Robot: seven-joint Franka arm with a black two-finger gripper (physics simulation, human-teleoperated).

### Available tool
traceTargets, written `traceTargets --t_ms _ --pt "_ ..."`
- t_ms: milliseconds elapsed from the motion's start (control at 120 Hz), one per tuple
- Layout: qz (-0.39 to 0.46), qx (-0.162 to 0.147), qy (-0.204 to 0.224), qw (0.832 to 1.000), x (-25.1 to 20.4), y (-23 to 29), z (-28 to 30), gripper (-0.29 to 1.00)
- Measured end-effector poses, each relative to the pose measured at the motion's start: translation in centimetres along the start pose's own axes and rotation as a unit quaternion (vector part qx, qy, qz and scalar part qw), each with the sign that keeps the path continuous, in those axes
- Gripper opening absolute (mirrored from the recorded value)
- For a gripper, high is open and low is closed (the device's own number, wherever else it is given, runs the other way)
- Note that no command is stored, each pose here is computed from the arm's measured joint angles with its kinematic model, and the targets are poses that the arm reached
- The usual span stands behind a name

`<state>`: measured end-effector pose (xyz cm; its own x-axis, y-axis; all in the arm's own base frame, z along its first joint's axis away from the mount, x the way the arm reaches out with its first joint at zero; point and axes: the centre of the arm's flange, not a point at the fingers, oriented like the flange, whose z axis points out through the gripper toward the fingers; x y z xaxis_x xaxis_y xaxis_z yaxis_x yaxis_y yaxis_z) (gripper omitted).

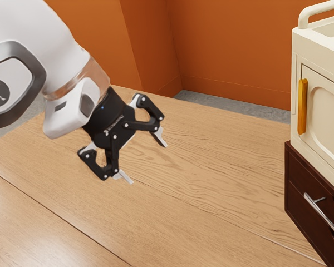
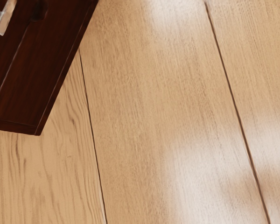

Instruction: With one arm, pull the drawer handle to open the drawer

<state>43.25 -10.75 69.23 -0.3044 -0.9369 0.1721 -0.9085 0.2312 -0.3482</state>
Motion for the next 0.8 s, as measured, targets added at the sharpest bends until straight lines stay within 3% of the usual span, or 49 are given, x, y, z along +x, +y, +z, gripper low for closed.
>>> traceTargets --t_ms 250,567,800 --pt "0.106 0.047 0.045 0.992 6.6 0.3 -0.4 0.63" --pt "0.184 0.078 0.015 0.98 9.1 -2.2 4.4 0.5" --pt "0.195 0.097 0.0 0.976 9.4 -3.7 6.5 0.41"
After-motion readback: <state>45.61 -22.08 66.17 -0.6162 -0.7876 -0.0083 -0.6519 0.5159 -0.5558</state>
